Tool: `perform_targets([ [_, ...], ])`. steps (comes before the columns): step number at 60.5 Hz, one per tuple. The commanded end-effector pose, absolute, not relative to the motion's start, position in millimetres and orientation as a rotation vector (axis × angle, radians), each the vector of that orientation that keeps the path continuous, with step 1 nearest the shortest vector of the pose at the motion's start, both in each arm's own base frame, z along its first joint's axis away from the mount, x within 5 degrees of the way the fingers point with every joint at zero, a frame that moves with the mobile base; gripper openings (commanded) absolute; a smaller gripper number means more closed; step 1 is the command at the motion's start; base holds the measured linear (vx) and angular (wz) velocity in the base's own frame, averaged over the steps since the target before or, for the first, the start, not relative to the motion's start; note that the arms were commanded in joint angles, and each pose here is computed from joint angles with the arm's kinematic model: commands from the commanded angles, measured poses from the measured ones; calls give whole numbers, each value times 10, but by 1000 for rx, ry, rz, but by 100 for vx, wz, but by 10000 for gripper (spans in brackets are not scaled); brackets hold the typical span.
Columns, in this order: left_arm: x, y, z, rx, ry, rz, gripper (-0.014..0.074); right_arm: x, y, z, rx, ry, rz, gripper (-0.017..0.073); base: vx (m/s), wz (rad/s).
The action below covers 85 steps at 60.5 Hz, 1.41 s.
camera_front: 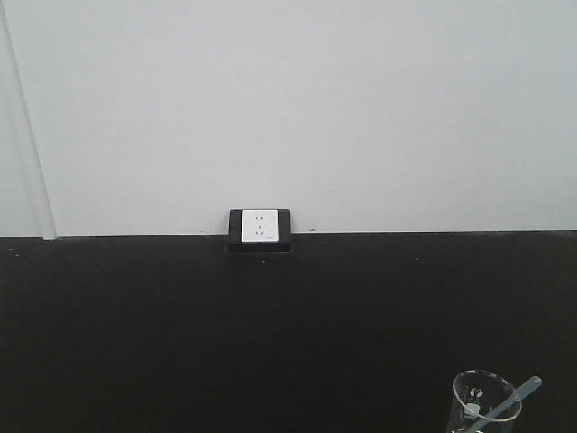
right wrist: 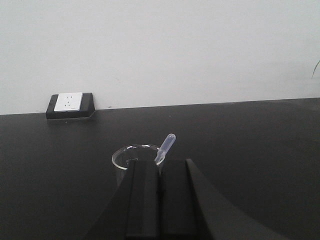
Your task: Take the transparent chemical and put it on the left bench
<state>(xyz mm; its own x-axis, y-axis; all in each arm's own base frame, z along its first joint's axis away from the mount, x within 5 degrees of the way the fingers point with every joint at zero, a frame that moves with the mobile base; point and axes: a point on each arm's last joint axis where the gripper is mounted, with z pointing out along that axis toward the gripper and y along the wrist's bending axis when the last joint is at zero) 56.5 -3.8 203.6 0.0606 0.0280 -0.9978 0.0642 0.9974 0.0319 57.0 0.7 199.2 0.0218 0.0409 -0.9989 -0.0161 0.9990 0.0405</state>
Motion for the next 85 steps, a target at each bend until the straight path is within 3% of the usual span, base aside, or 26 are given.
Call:
perform_targets([
  [1, 550, -36, 2063, 64, 1429, -35, -4, 556, 14, 2057, 6, 1457, 43, -7, 0, 0],
  [17, 550, -36, 2063, 64, 1429, -35, -4, 546, 15, 2138, 36, 1407, 82, -7, 0, 0],
  [30, 550, -36, 2063, 64, 1429, -35, -4, 611, 13, 2640, 47, 1381, 90, -7, 0, 0],
  [46, 550, -36, 2063, 64, 1429, -35, -4, 1156, 27, 3263, 7, 1387, 51, -7, 0, 0],
  [60, 550, -36, 2063, 64, 1429, -35, -4, 1589, 36, 3255, 29, 1419, 78, 25, 0, 0],
  [70, 550, -36, 2063, 64, 1429, -35, -4, 1760, 39, 3111, 33, 1502, 79, 136, 0, 0],
  [79, 550, -36, 2063, 64, 1429, -35, -4, 1879, 42, 3010, 34, 1548, 78, 340, 0, 0],
  [85, 550, -36, 2063, 64, 1429, -35, -4, 1943, 44, 2978, 34, 1543, 79, 522, 0, 0],
])
